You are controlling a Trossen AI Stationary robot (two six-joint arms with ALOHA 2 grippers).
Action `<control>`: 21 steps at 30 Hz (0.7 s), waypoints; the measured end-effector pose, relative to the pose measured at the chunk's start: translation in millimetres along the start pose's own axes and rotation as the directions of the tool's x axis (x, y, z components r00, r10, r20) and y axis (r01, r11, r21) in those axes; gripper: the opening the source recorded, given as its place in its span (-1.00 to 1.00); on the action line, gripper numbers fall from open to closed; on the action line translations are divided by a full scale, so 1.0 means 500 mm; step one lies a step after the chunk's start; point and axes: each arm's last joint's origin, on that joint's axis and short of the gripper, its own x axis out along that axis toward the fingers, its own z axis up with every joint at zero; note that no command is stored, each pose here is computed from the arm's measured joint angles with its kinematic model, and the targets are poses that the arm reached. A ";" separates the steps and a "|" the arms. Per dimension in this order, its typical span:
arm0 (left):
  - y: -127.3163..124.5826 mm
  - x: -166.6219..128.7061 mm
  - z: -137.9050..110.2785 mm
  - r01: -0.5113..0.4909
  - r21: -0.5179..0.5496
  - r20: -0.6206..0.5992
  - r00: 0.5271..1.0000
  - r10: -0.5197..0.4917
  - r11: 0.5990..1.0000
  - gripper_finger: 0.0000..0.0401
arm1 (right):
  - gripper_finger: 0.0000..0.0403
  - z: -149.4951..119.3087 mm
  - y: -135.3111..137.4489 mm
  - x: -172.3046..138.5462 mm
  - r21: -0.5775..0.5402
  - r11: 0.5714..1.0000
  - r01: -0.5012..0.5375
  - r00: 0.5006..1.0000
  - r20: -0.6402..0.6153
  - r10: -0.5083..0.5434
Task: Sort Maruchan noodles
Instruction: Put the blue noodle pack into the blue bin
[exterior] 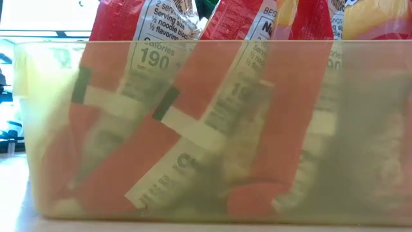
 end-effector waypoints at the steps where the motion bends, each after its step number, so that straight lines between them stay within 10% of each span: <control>1: -0.001 0.000 0.003 -0.003 0.004 0.012 1.000 0.003 1.000 -0.61 | -0.21 0.002 0.009 -0.002 -0.023 1.000 -0.005 1.000 -0.008 0.005; 10: -0.013 0.002 0.013 0.009 0.041 0.052 0.999 -0.011 0.999 -0.45 | -0.28 0.007 0.150 0.027 -0.238 0.971 -0.018 0.996 -0.091 -0.004; 21: -0.012 0.000 0.006 -0.057 0.013 0.007 0.998 0.057 0.998 0.20 | -0.28 0.010 0.175 0.029 -0.136 0.990 -0.030 0.996 -0.091 0.018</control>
